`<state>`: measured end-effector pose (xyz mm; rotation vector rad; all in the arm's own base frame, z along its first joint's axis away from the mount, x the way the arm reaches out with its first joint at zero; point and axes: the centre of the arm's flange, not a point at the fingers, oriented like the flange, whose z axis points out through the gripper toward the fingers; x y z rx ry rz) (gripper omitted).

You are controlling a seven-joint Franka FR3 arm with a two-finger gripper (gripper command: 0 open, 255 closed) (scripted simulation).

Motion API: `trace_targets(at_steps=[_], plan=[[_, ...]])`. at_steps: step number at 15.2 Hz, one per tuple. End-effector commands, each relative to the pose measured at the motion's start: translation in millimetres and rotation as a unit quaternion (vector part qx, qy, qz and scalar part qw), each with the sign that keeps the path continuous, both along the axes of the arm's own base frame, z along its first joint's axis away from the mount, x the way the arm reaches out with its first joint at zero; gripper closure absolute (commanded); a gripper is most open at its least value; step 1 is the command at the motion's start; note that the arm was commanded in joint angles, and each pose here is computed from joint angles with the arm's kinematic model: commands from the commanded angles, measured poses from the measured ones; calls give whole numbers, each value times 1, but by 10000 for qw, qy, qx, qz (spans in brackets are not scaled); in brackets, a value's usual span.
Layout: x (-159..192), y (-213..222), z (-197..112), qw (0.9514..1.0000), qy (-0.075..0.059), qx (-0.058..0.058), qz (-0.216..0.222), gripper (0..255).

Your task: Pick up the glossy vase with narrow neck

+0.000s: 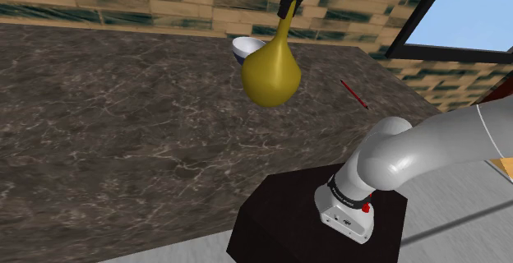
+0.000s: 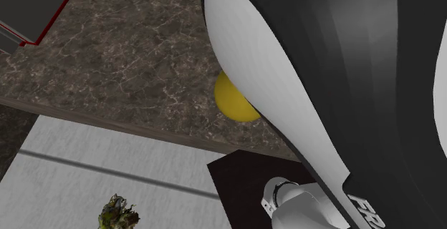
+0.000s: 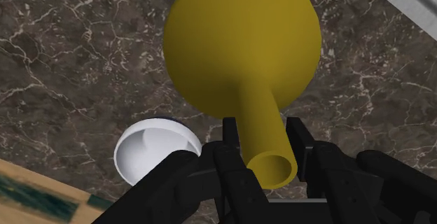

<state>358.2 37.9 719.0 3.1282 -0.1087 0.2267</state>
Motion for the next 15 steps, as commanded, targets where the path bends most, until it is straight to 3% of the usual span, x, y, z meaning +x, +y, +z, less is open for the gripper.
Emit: trace_targets(at_steps=[1,15], plan=[[0,0,5,10000,5,0,-1,255],[0,0,79,10000,5,0,-1,255]])
